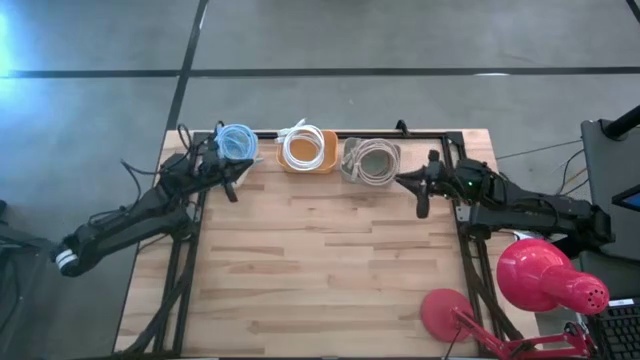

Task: Sort HDMI cables
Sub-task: Return to Home Position

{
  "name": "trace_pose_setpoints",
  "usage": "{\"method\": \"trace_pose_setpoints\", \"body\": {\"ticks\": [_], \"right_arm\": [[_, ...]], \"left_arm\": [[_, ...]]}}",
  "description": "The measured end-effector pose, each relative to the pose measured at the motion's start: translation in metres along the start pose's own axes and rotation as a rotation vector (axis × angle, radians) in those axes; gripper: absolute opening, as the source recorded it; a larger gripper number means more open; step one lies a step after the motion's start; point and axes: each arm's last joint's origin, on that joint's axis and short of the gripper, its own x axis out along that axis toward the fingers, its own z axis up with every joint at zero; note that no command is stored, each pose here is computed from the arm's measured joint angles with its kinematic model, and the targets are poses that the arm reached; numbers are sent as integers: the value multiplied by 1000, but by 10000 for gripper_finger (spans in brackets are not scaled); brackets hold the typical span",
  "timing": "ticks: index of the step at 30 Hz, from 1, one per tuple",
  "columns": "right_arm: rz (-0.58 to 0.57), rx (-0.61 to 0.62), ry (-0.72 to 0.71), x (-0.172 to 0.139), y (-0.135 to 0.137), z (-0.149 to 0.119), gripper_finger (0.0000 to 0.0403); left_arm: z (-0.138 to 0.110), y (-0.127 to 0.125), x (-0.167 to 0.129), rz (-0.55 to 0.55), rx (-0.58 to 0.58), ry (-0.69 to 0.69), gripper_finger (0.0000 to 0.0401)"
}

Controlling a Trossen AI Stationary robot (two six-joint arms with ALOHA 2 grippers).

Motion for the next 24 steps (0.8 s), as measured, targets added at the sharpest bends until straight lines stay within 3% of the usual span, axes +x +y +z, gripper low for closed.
{"method": "trace_pose_setpoints", "body": {"ticks": [8, 20, 24], "right_arm": [[216, 6, -200, -13, 4, -28, 37], [224, 1, -251, -18, 1, -59, 40], [290, -12, -259, -20, 3, -65, 39]], "left_arm": [[-21, -4, -10, -71, -55, -57, 2], [-33, -7, -18, -161, -52, -147, 1], [-38, -8, -18, -176, -51, -129, 1]]}}
